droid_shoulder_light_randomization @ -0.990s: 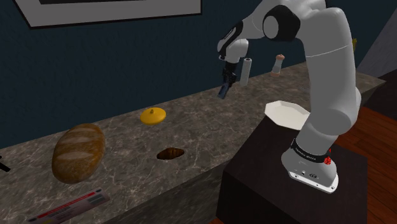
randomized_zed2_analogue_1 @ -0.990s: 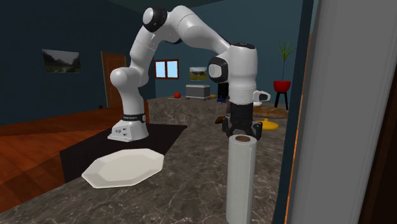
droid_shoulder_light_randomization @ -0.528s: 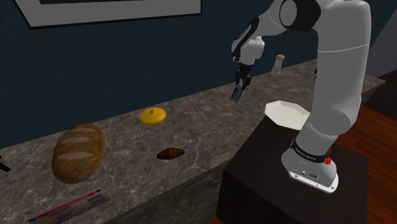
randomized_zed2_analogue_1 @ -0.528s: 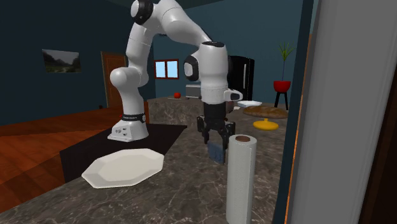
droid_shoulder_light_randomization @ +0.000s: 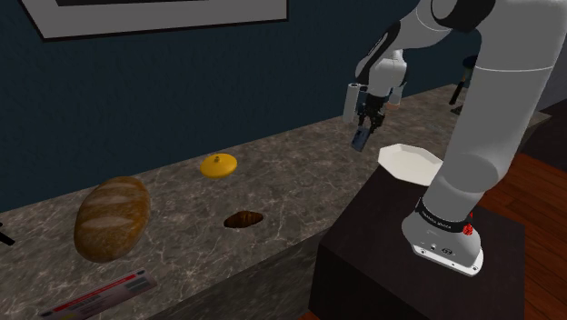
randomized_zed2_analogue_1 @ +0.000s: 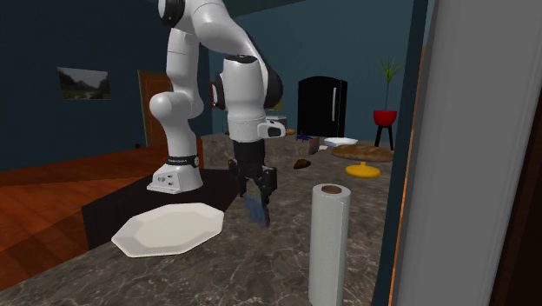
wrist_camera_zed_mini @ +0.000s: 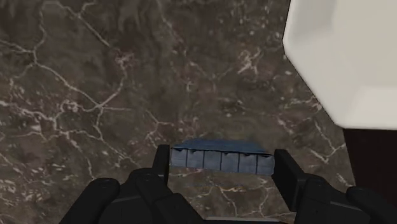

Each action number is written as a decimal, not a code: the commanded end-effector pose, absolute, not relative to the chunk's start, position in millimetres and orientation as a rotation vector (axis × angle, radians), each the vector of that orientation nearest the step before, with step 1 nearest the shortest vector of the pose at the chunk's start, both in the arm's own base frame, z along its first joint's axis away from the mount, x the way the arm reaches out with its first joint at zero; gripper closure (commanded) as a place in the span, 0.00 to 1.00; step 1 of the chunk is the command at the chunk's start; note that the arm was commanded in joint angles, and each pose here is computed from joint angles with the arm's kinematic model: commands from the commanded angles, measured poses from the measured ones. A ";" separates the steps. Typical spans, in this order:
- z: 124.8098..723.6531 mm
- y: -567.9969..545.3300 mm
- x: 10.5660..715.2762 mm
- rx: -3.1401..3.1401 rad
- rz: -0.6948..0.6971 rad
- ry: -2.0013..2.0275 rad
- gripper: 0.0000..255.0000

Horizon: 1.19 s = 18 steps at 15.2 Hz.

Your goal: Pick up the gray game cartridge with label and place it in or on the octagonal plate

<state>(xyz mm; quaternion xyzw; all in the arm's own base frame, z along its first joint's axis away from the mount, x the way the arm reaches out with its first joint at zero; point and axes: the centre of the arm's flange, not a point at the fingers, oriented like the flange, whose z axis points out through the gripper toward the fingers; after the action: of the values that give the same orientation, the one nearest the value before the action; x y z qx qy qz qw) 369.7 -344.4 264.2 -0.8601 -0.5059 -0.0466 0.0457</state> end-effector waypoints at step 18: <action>266.6 -403.0 121.9 -2.624 -0.142 -1.548 1.00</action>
<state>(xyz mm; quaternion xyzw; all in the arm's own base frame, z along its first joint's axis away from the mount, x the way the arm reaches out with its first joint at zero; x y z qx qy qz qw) 137.1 -398.7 269.3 -0.8605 -0.5052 -0.0472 0.0453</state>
